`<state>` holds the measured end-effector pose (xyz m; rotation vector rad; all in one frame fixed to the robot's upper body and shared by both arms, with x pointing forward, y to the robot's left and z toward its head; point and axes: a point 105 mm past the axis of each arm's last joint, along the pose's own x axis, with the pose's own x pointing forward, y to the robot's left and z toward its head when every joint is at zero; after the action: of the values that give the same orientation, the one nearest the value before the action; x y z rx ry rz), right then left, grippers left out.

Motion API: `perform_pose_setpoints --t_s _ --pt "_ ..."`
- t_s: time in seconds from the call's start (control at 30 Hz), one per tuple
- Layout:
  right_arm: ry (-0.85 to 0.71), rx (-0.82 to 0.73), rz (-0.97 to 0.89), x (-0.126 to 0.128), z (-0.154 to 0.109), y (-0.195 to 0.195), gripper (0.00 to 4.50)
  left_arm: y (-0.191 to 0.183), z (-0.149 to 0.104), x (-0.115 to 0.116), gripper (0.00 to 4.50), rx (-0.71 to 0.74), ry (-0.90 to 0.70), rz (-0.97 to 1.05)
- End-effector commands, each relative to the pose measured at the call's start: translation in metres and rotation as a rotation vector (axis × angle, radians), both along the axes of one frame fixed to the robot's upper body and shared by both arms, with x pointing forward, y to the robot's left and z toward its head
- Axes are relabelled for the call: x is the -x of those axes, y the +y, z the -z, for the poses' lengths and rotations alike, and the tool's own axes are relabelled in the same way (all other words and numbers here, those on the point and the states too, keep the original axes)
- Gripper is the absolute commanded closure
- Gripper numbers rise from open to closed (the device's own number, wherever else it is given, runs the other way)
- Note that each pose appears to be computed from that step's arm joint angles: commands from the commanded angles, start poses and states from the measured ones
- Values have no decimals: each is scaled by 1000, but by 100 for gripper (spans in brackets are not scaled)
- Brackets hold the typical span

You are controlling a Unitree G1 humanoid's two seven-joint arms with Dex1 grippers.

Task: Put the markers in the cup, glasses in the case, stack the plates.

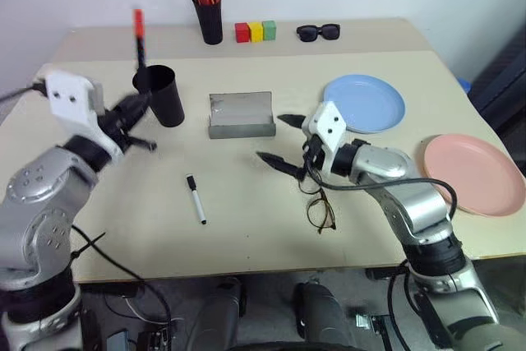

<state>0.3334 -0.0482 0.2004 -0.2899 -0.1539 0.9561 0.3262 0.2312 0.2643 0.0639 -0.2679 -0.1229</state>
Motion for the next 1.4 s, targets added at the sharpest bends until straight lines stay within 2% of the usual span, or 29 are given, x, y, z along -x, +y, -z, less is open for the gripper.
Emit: perform_pose_setpoints --t_s 0.03,0.17,0.27,0.43,0.77,1.2,1.37,1.4 --pt "-118 -75 4 -8 -32 12 0 7 -16 -17 443 -31 -150 -147" --pt "-166 -140 5 -17 -51 28 0 7 -18 -37 443 -47 -225 -200" --pt "-177 -209 16 -24 -65 43 0 12 -10 -56 443 20 -240 -250" --pt "-169 -219 -5 -20 -60 53 0 13 1 -74 443 79 -251 -279" --pt "-143 -222 8 -14 -51 50 0 16 24 -89 443 101 -214 -290" --pt "-136 -219 7 -13 -48 50 0 13 45 -89 443 107 -160 -290" --pt "-129 -214 6 -12 -45 50 0 11 49 -89 230 99 -151 -291" --pt "-128 -214 6 -12 -45 50 0 11 49 -89 230 99 -150 -292"
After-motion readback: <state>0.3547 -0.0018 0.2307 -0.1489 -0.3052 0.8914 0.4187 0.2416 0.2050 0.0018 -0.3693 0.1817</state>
